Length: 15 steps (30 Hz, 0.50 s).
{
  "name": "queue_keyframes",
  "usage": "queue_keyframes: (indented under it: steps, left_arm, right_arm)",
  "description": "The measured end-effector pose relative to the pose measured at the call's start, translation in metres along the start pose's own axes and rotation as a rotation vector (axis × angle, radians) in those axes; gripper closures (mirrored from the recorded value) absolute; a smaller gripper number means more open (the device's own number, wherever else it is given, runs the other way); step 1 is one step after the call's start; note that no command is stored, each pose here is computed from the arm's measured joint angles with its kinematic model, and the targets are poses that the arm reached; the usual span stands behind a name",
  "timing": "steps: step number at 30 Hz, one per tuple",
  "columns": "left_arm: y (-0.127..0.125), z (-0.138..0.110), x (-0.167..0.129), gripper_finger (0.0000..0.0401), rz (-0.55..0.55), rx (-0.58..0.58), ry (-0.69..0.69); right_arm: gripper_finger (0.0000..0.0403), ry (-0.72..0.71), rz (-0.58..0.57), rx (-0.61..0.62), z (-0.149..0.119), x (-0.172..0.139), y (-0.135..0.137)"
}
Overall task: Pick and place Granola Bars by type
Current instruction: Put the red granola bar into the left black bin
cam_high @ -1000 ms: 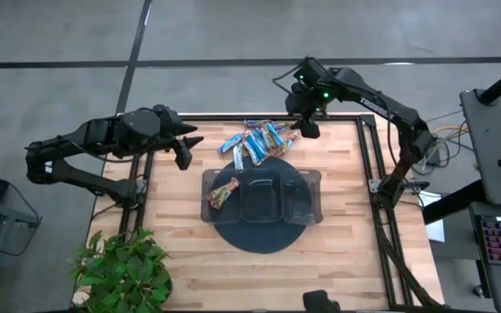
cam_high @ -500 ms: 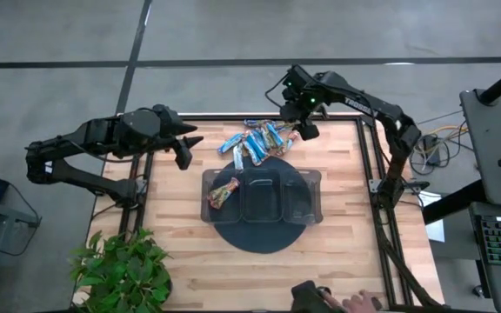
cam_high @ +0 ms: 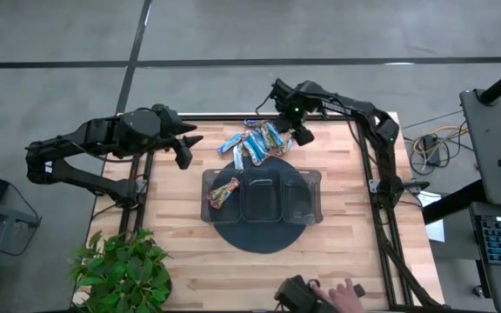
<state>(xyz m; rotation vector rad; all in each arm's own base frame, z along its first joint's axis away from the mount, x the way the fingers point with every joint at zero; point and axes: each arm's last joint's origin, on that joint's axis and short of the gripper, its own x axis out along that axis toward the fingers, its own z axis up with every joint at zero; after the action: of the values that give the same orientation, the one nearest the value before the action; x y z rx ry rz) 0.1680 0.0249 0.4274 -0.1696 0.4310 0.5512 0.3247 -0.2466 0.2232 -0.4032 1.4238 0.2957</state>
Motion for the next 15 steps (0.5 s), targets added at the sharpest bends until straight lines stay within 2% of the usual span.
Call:
queue_keyframes:
  steps: [7, 15]
  left_arm:
    - [0.000, 0.000, 0.000, 0.0250, 0.004, 0.000, -0.001]
    - [0.000, 0.000, 0.000, 0.0250, 0.010, -0.001, -0.002]
  right_arm:
    - [0.0179, 0.053, 0.035, 0.002, 0.000, 0.027, -0.005]
    - [0.0179, 0.078, 0.062, 0.000, 0.002, 0.042, -0.006]
